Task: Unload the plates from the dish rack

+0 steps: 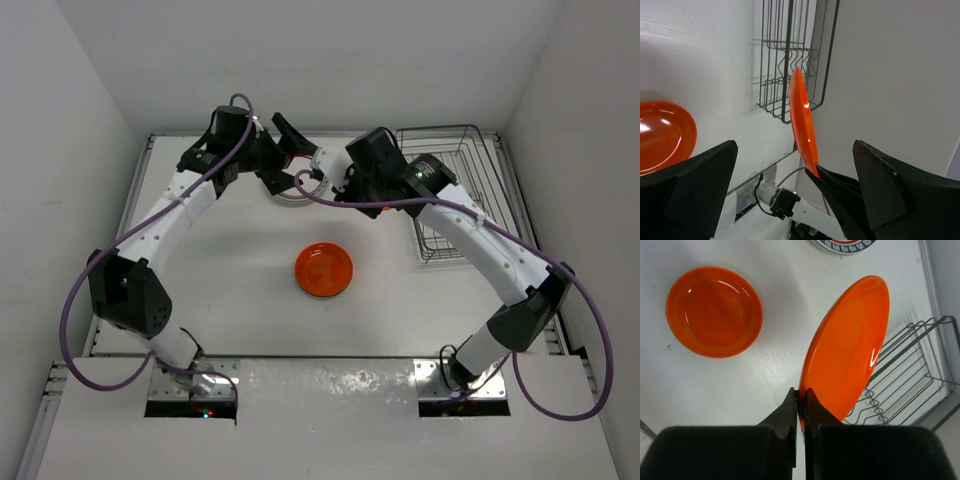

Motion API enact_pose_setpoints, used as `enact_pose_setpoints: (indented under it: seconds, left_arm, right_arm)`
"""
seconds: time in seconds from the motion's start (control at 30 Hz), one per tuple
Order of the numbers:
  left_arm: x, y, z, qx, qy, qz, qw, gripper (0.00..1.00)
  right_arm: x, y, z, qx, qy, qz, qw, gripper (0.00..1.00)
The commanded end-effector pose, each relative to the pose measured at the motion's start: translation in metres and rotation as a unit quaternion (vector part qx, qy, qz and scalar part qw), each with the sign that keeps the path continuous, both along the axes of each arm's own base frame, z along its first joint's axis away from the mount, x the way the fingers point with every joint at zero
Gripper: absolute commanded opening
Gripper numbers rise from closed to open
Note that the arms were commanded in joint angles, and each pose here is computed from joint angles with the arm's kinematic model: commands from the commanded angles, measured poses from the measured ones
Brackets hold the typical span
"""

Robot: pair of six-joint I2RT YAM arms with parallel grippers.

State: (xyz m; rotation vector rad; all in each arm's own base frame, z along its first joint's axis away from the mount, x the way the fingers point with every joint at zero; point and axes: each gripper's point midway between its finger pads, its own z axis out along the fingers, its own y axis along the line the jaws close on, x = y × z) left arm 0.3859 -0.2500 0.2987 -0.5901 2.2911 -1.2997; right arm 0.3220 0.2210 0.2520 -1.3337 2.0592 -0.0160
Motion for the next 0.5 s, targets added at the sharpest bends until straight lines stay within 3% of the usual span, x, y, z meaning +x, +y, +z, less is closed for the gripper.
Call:
enact_pose_setpoints:
  seconds: [0.0, 0.33, 0.47]
  left_arm:
    - [-0.008, -0.011, -0.005, -0.033, 0.018, -0.023, 0.999, 0.97]
    - [-0.016, -0.015, -0.042, -0.022, 0.048, -0.040, 0.998, 0.86]
    - [-0.014, -0.008, -0.046, -0.012, 0.051, -0.028, 0.998, 0.85]
  right_arm:
    - [0.009, 0.004, 0.041, -0.003, -0.075, 0.013, 0.997, 0.00]
    - [0.012, 0.079, 0.043, 0.023, -0.067, 0.068, 0.995, 0.00]
    - [0.018, 0.072, 0.026, -0.007, -0.066, 0.043, 0.997, 0.00]
